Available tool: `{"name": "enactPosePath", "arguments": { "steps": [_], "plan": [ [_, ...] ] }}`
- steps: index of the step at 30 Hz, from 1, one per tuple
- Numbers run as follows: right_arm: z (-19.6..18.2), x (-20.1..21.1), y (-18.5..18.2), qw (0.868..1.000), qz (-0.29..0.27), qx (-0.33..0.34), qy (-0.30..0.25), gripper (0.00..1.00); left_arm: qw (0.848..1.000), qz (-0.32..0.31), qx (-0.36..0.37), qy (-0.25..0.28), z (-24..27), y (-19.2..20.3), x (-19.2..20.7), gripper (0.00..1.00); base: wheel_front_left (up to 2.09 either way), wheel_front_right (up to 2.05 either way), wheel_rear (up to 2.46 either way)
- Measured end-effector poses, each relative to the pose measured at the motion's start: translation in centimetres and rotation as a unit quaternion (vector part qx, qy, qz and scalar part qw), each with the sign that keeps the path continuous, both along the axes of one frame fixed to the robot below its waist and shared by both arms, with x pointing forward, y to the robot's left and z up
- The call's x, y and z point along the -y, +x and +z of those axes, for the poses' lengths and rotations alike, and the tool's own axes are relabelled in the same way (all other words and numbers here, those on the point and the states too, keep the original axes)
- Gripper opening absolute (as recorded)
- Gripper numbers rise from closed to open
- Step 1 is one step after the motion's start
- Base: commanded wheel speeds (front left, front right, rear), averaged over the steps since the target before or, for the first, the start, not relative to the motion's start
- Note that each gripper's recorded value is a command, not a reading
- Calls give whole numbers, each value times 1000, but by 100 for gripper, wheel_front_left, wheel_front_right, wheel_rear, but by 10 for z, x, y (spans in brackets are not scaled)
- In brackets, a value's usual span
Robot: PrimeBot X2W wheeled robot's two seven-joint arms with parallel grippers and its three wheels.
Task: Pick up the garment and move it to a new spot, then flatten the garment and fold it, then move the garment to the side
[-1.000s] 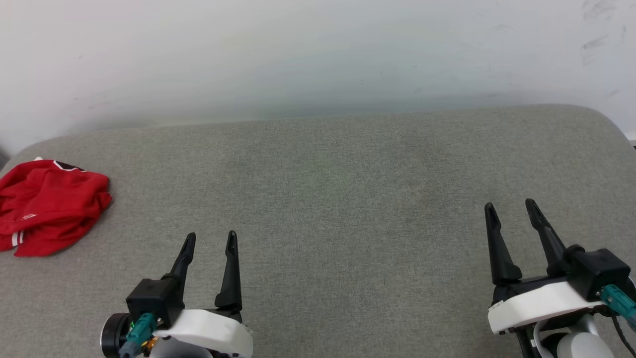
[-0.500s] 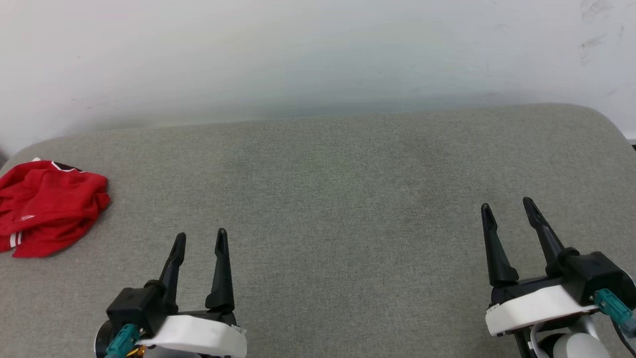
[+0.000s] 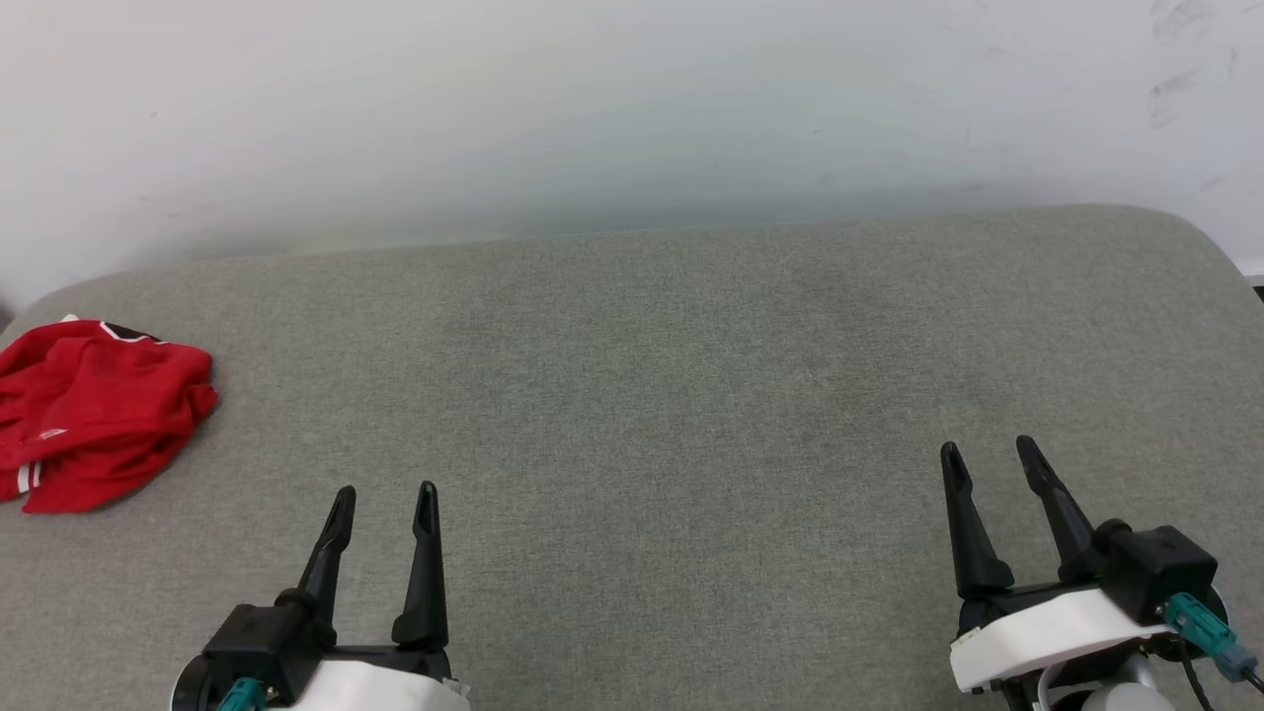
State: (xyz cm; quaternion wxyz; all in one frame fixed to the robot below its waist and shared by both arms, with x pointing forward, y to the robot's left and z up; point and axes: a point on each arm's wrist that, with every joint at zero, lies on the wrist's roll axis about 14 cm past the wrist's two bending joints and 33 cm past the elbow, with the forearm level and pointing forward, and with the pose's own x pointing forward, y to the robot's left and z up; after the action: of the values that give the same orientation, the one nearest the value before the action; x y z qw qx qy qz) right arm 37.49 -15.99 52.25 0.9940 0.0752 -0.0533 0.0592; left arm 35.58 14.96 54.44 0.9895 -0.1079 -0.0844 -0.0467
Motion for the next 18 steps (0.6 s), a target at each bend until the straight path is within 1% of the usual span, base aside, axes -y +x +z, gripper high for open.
{"name": "enactPosePath", "arguments": {
  "steps": [3,11,18],
  "plan": [
    [-2,0,0,1000,0,-1,0,100,1000,-7,4,13,0,-1,3,100,0,0,0],
    [-1,-3,0,1000,4,6,-22,100,999,-12,12,41,0,-2,5,100,0,0,0],
    [1,-7,0,999,11,14,-45,100,998,-16,19,54,1,-3,8,100,0,0,0]
  ]
}}
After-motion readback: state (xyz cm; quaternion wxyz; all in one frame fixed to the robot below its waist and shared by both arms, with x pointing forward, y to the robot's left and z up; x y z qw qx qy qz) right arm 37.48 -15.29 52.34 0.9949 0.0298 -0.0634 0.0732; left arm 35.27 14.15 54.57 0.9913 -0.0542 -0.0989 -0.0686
